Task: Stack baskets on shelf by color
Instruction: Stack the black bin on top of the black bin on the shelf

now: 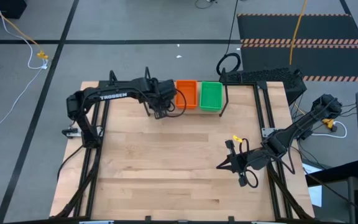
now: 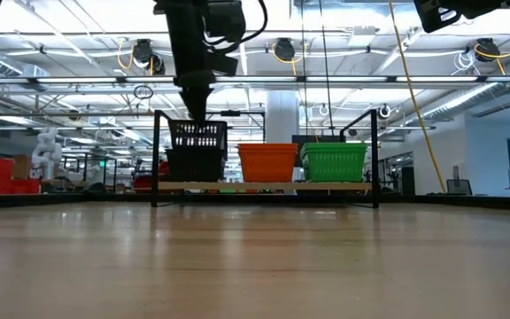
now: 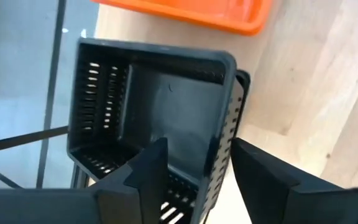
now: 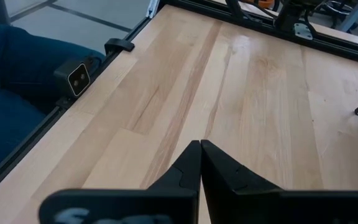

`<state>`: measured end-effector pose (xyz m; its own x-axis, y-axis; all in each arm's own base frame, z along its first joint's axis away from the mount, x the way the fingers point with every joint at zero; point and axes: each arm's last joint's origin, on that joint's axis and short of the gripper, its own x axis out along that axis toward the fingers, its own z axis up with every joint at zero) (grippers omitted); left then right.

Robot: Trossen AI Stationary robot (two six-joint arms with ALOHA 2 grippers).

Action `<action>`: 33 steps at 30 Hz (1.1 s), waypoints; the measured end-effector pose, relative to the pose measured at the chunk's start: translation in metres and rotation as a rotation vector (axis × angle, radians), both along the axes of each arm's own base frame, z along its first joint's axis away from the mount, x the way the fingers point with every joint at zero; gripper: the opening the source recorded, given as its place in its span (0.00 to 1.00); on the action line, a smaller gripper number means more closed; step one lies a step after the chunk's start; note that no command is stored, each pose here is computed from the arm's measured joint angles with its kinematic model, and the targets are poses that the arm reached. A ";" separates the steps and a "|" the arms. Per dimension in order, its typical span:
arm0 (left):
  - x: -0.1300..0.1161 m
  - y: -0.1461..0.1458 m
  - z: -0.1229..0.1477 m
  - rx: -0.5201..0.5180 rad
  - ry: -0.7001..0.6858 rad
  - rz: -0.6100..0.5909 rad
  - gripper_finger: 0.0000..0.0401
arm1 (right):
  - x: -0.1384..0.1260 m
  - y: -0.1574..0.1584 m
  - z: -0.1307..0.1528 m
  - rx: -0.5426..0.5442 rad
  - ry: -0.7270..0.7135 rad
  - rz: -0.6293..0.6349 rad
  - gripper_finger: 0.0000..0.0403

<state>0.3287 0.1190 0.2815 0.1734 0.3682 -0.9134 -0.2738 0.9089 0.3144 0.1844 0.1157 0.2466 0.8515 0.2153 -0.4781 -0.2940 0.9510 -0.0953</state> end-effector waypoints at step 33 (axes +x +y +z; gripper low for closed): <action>0.016 -0.018 -0.020 0.131 -0.077 -0.001 0.24 | 0.000 0.000 0.000 -0.003 0.002 -0.002 0.01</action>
